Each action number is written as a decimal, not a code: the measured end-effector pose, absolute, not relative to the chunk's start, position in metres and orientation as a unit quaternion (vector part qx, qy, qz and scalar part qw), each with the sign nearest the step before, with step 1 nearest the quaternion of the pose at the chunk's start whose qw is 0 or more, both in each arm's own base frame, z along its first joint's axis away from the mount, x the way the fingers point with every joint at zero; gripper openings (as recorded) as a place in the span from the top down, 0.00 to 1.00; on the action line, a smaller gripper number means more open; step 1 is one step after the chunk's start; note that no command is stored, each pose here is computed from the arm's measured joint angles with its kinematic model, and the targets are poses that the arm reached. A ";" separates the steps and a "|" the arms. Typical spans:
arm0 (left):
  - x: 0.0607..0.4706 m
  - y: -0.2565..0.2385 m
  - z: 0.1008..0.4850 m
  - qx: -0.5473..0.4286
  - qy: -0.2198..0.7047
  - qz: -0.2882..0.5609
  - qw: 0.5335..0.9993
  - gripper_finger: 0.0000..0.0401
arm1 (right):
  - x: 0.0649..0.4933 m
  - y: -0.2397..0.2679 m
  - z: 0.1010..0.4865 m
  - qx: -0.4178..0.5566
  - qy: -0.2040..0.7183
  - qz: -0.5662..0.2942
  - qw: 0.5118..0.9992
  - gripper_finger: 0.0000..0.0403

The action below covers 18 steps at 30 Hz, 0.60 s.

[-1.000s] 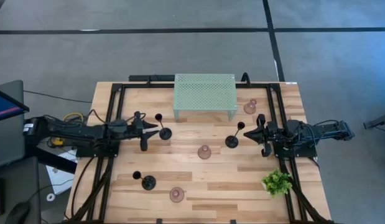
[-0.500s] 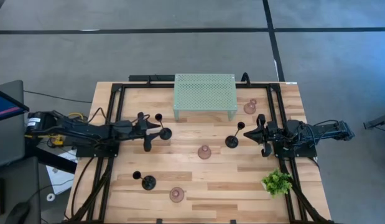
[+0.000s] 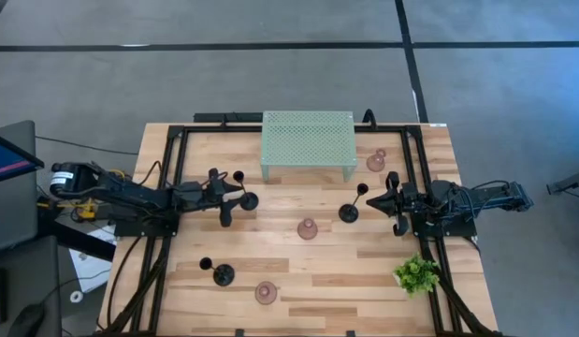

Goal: Pick & Place candle stick holders
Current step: Put the top left black candle holder on the shelf

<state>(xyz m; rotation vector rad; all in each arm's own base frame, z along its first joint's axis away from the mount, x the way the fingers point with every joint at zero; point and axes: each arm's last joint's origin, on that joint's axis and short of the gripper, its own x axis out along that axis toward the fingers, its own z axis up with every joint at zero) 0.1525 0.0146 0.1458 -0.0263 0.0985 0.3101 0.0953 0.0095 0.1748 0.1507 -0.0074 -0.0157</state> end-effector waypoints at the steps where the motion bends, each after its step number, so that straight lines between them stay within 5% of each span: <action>1: 0.153 0.015 0.146 -0.013 0.046 0.154 0.987 0.59 | 0.095 0.009 0.175 0.075 -0.004 -0.008 0.997 1.00; 18: 0.158 0.015 0.145 -0.016 0.029 0.154 0.988 0.60 | 0.095 0.009 0.175 0.076 -0.007 -0.008 0.997 1.00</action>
